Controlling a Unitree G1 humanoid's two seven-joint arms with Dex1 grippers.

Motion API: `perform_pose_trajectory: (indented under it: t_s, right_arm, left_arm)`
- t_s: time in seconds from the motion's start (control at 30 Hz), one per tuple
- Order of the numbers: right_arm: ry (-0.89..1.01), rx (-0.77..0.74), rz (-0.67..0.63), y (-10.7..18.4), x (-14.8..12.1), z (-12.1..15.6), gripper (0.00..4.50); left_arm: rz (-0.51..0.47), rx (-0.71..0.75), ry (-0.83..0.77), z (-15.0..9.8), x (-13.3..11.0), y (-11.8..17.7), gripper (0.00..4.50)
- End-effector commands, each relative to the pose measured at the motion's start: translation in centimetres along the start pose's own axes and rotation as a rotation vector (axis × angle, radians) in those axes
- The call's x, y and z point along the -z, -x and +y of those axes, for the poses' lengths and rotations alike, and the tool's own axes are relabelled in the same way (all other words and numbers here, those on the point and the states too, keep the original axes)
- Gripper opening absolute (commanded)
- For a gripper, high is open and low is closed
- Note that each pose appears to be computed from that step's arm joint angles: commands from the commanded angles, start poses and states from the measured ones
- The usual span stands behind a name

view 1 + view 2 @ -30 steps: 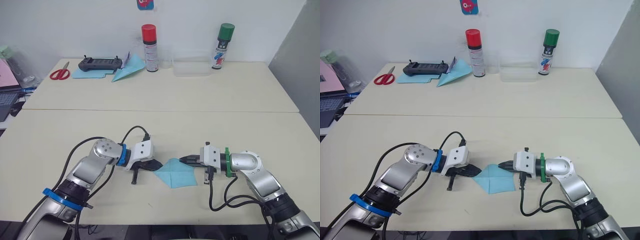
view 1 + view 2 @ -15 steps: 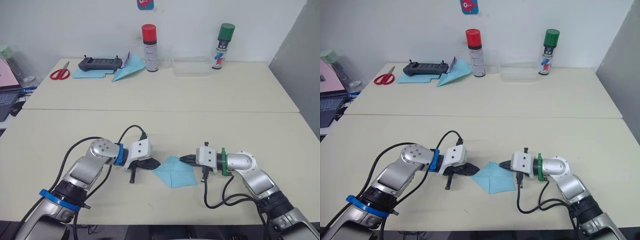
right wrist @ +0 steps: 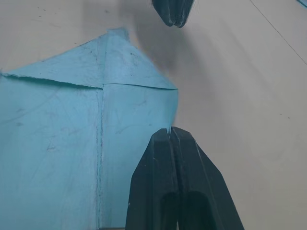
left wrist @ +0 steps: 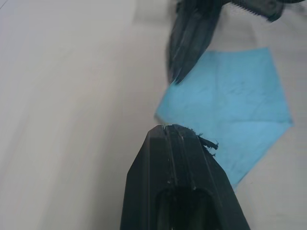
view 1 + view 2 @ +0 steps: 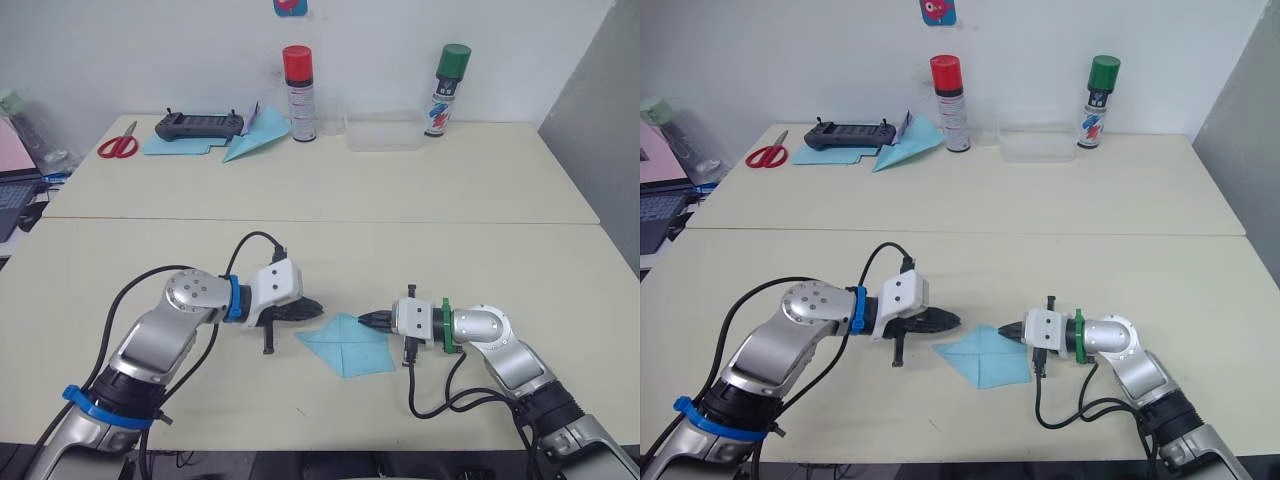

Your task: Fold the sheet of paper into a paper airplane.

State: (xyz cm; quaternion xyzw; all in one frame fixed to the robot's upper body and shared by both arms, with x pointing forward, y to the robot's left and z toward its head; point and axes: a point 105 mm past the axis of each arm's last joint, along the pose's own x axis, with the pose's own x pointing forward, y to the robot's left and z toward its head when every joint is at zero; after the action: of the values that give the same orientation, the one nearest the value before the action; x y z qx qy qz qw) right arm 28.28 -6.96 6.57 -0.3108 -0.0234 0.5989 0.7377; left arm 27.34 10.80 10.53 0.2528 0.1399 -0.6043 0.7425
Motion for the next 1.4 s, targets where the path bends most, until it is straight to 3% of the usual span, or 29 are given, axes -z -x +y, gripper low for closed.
perform_pose_trajectory:
  t_s: [0.03,0.2,0.33,0.43,0.6,0.7,0.8,1.1,1.4]
  right_arm:
    - [0.012,0.001,0.014,0.0,0.2,-0.2,0.02]
    - [0.014,0.003,0.014,0.1,0.2,-0.3,0.02]
    - [0.000,0.006,0.006,0.2,0.0,-0.4,0.02]
    - [-0.033,0.020,-0.023,0.9,-0.7,-1.1,0.60]
    - [-0.034,0.099,-0.039,2.7,-1.5,-2.7,2.37]
    - [-0.138,0.089,-0.098,3.4,-2.8,-2.5,3.45]
    - [-0.218,0.071,-0.158,3.1,-4.3,-2.2,3.35]
    - [-0.254,-0.017,-0.158,0.2,-4.6,-1.1,0.13]
    - [-0.259,-0.148,0.011,-0.7,-0.9,2.3,0.06]
  left_arm:
    - [0.004,0.007,0.003,-0.9,0.3,-0.8,0.00]
    - [0.071,0.028,0.036,-2.0,2.7,-1.3,0.00]
    - [0.067,0.025,0.093,-2.2,3.8,-1.6,0.00]
    - [0.080,0.055,0.112,-3.0,4.7,-1.9,0.00]
    - [0.084,0.053,0.121,-3.2,5.1,-2.0,0.00]
    - [0.082,0.056,0.129,-3.4,5.2,-2.1,0.00]
    - [0.078,0.060,0.135,-3.5,5.1,-2.2,0.00]
    - [0.059,0.051,0.140,-2.7,4.4,-2.4,0.00]
    - [0.056,0.073,0.147,-2.7,4.1,-2.8,0.00]
